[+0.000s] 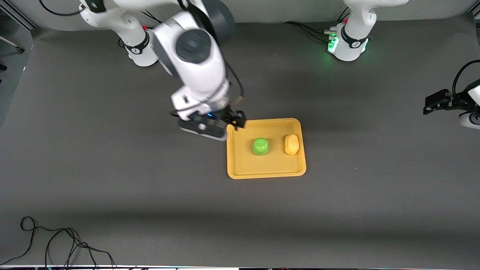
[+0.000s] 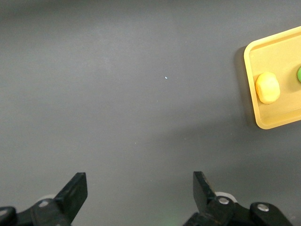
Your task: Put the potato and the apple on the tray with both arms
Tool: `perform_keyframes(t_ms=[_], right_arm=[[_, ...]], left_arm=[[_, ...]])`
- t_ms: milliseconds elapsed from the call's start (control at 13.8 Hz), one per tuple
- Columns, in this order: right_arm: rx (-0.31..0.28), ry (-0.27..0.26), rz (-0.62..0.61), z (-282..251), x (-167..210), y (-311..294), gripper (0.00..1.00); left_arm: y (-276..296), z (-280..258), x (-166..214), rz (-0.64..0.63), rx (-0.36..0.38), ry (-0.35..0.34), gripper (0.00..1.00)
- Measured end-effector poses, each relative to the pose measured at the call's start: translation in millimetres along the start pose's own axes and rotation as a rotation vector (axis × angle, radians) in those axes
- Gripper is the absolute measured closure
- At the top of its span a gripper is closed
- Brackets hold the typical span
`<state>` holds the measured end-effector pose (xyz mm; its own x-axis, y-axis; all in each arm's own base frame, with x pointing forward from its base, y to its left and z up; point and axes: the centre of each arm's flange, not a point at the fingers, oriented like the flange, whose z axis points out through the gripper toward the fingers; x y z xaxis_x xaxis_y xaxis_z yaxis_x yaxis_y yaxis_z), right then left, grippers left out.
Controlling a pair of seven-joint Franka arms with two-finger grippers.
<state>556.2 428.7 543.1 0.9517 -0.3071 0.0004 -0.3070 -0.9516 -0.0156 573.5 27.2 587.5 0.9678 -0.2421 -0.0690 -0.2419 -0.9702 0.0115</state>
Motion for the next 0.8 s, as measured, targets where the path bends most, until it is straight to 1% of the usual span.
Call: perform_keyframes(t_ms=[145,291,436,582,800], right_arm=[[-0.022,-0.003,-0.043,-18.4,9.1,41.9,0.00],[-0.030,-0.012,-0.081,-34.6,28.4,95.8,0.00],[-0.013,-0.032,-0.099,-48.8,58.6,163.6,0.00],[0.010,-0.046,-0.130,-59.9,83.0,230.4,0.00],[-0.001,-0.036,-0.197,-68.6,104.0,307.1,0.00]], left_arm=[[0.5,3.4,2.2,0.002,-0.001,-0.005,0.00],[0.5,5.7,4.1,0.003,-0.001,-0.006,0.00],[-0.5,6.0,8.6,0.003,0.006,0.018,0.00],[-0.9,7.8,11.1,0.003,0.007,0.023,0.00],[-1.1,7.8,11.2,0.003,0.008,0.023,0.00]])
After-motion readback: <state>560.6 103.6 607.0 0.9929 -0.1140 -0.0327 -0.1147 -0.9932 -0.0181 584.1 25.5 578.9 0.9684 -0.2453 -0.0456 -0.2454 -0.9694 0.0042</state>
